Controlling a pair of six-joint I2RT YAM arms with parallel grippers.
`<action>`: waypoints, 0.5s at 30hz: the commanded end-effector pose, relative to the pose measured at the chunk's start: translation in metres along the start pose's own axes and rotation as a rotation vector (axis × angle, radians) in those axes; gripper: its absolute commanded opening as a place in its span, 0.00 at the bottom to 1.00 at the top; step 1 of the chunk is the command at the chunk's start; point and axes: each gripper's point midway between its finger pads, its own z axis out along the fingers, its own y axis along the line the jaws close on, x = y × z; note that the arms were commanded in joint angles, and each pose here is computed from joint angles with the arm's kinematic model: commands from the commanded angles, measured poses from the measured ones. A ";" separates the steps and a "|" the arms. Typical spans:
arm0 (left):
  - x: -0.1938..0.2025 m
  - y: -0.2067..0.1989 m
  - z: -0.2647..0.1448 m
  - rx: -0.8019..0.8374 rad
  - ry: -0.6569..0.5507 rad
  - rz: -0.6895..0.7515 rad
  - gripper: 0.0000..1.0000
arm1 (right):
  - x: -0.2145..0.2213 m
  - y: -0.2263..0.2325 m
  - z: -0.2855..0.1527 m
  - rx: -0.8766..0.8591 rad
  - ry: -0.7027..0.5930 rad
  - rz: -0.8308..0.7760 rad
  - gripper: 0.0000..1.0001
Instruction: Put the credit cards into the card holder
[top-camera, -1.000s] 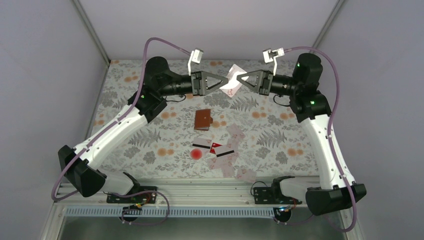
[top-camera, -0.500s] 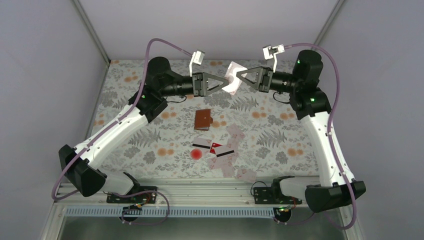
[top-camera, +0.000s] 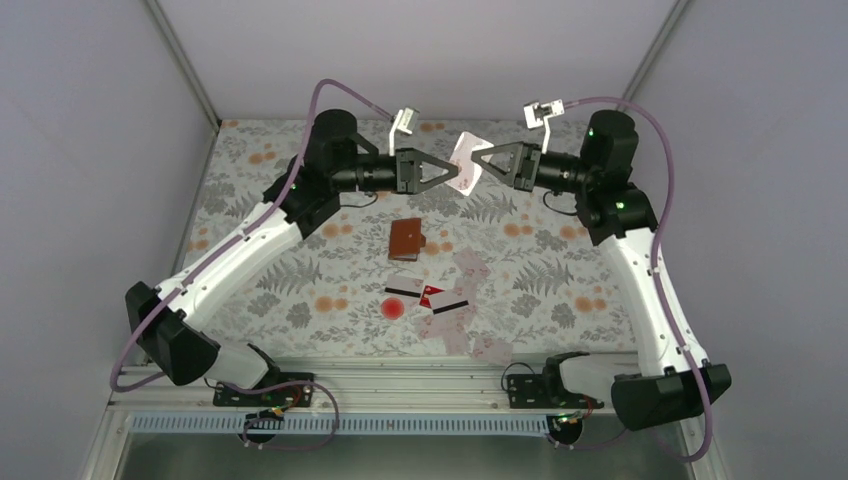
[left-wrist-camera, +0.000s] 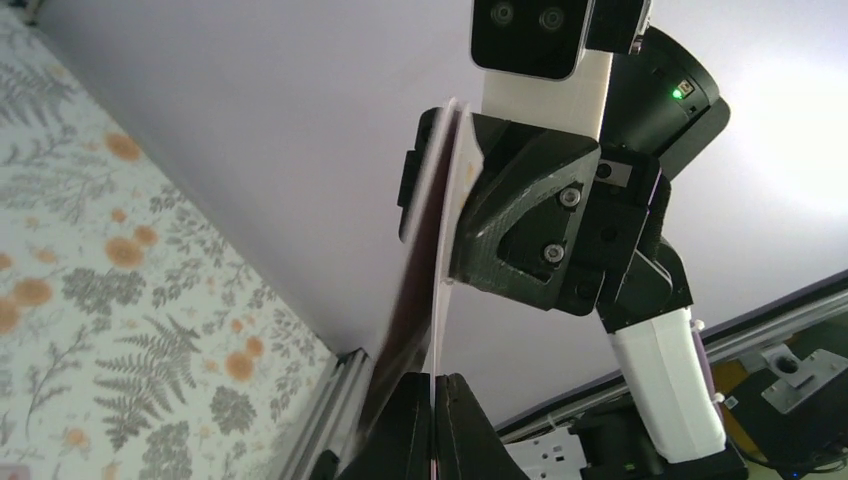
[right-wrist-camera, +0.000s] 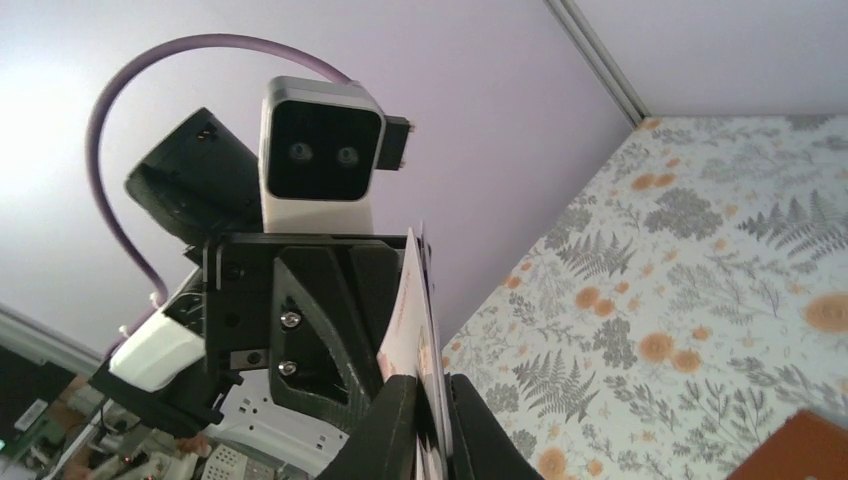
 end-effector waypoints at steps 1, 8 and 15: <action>0.011 0.028 0.007 -0.069 0.022 -0.052 0.02 | 0.031 -0.026 0.001 0.054 0.020 0.048 0.08; 0.043 0.078 0.018 -0.136 0.096 -0.099 0.02 | 0.075 -0.075 0.005 0.127 0.044 0.129 0.08; 0.068 0.127 0.024 -0.177 0.156 -0.172 0.02 | 0.116 -0.126 0.012 0.196 0.098 0.231 0.11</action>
